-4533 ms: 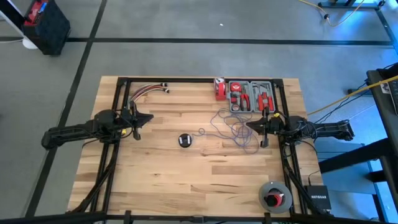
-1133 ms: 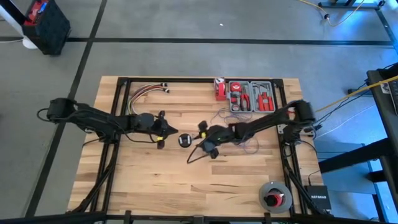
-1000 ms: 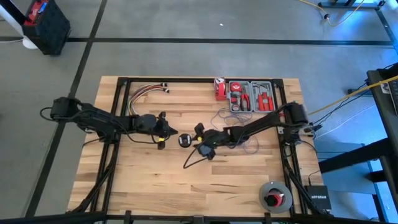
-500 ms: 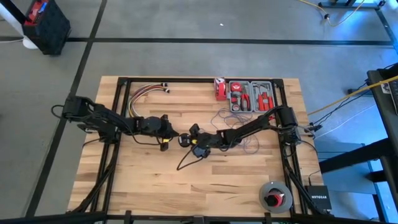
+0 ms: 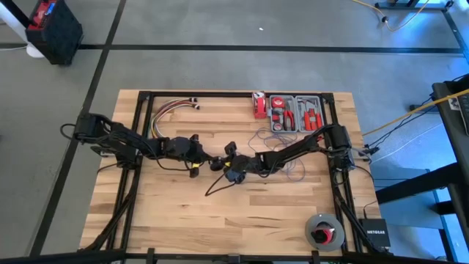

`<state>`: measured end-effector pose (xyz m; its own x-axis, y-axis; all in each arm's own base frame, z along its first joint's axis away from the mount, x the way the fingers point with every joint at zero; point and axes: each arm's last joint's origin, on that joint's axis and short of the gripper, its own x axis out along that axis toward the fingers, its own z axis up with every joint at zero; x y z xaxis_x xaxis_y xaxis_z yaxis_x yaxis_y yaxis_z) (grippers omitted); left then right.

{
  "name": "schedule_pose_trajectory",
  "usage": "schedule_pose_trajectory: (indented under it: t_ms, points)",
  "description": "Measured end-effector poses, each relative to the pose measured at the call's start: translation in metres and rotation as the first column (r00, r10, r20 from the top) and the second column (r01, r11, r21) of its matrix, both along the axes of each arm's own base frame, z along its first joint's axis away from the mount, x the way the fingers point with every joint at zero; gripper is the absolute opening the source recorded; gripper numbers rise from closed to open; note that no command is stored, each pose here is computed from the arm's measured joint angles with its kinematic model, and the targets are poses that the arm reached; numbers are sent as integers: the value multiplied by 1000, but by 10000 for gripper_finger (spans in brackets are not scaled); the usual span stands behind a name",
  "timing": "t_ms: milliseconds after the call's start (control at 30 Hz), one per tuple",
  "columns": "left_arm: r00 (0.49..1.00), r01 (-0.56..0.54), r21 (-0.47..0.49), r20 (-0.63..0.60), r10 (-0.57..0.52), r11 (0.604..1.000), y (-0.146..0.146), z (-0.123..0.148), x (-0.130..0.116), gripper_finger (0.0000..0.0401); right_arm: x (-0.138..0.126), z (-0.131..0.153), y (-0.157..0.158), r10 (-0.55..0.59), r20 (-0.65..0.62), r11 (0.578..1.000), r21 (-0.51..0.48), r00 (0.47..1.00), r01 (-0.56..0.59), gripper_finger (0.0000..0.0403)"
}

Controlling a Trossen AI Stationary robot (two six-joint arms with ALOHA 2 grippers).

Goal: Coil cords
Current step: Coil the blue wire on the black spool

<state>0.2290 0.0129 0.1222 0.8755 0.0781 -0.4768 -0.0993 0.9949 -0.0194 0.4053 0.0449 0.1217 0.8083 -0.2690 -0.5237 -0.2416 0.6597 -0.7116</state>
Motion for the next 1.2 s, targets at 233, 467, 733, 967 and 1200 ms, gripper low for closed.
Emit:
schedule_pose_trajectory:
  t_ms: [233, 467, 733, 967, 1200]
  points:
    - [998, 29, 54, 57, -32, 998, -1, 26, 4, 15, -9, 12, -1, -125, -17, 974, 189, 992, 126, 9]
    - [996, 73, 46, 53, -75, 996, -19, 57, 12, 15, -32, 43, -1, -143, -42, 913, 379, 989, 149, 7]
    - [986, 153, 88, 53, -158, 984, -36, 63, 18, 15, -48, 26, -1, -164, 85, 835, 543, 983, 92, 6]
    - [995, 71, -17, 75, -70, 997, -28, 64, 19, 27, -57, 20, -2, -193, 203, 799, 600, 960, 33, 6]
    - [994, 72, -13, 87, -71, 997, -29, 52, 29, 88, -56, 16, -3, -217, 200, 797, 601, 956, 55, 6]
